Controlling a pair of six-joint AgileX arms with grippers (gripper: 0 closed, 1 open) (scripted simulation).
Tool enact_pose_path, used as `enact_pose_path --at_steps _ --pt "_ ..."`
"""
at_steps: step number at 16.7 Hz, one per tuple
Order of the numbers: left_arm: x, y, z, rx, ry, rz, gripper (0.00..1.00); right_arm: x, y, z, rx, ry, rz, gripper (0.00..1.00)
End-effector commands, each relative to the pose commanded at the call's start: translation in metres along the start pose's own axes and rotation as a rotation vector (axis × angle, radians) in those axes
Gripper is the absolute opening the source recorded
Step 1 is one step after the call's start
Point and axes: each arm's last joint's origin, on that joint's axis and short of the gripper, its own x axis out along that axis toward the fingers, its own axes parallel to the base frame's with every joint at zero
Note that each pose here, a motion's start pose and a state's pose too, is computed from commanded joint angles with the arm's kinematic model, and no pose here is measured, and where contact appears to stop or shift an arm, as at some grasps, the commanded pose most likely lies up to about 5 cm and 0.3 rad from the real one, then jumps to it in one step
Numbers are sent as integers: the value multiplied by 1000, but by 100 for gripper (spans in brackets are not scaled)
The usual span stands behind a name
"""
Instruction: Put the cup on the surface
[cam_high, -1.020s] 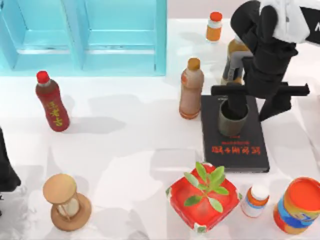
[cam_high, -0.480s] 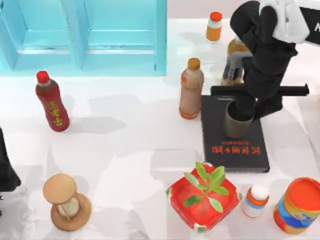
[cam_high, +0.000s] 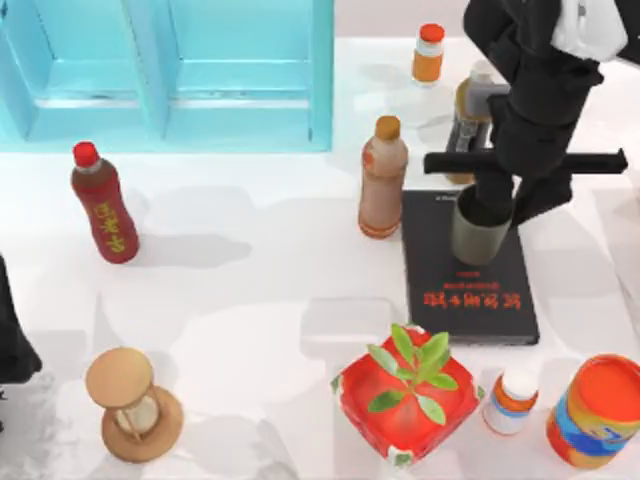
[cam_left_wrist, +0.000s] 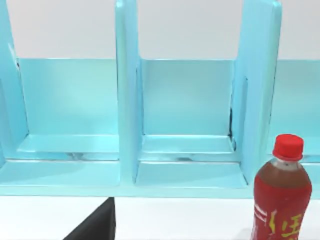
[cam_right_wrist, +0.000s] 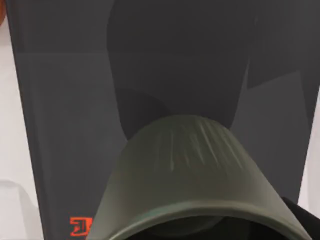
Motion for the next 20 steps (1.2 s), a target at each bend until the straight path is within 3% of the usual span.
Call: enact_pose_path --at_steps 3,9,17,20 --pt "0 0 0 0 0 0 100 -21 0 -1 0 -5 2 0" --pt "0 0 0 0 0 0 100 -24 7 -2 0 -7 2 0" --pt "0 0 0 0 0 0 100 -59 126 -54 -3 -44 -6 0" --pt "0 0 0 0 0 0 100 -62 141 -65 -3 -45 -12 0"
